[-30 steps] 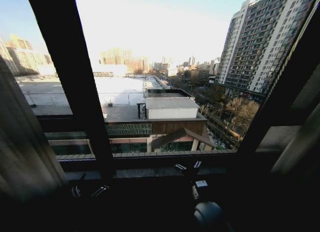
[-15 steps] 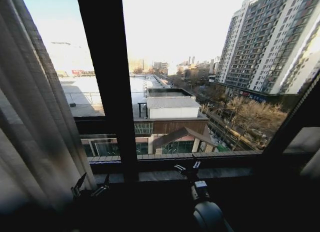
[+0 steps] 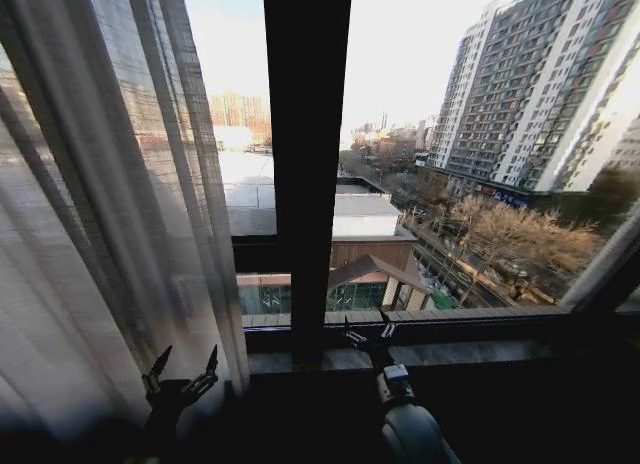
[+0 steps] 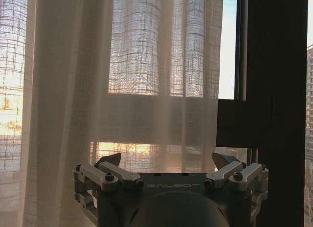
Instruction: Open the curtains by pulling them apart, changing their state from closed to fully open.
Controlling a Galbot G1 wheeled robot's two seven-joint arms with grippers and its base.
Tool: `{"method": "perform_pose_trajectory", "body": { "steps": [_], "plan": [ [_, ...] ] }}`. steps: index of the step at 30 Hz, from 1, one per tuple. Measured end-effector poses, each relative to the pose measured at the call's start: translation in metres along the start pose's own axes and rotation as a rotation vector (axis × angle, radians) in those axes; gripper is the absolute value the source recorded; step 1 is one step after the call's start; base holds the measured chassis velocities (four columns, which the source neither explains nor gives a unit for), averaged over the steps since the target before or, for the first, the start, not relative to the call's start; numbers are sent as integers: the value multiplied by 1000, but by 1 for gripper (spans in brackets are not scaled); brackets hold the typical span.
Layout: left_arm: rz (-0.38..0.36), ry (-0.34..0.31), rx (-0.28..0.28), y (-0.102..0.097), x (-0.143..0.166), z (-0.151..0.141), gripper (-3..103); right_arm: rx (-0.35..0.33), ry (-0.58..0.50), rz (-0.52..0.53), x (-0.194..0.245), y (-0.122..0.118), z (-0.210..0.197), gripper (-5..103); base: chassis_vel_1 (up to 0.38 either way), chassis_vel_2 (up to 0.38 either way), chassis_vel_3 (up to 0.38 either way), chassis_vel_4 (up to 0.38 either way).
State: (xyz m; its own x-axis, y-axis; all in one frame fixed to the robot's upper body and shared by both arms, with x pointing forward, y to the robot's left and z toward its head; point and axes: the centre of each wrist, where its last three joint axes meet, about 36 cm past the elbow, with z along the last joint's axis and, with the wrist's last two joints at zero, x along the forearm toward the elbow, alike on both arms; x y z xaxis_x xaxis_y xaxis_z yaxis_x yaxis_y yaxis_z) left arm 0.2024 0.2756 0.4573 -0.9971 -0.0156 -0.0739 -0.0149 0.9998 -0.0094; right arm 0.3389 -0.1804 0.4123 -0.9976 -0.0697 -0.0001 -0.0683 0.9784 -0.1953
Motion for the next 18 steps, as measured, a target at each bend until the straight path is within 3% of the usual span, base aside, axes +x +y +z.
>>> {"method": "perform_pose_trajectory", "body": {
  "steps": [8,13,18],
  "plan": [
    [-64,-31,-27,30,-36,-25,100,0,0,15,-1,-4,5,100,-28,-31,25,33],
    [-122,-2,-12,36,-58,-43,100,-5,-1,17,0,-3,9,100,-17,-24,16,25],
    [-82,9,-14,46,-87,-52,100,-4,-16,33,1,-10,8,100,0,0,0,0]
  ]
}}
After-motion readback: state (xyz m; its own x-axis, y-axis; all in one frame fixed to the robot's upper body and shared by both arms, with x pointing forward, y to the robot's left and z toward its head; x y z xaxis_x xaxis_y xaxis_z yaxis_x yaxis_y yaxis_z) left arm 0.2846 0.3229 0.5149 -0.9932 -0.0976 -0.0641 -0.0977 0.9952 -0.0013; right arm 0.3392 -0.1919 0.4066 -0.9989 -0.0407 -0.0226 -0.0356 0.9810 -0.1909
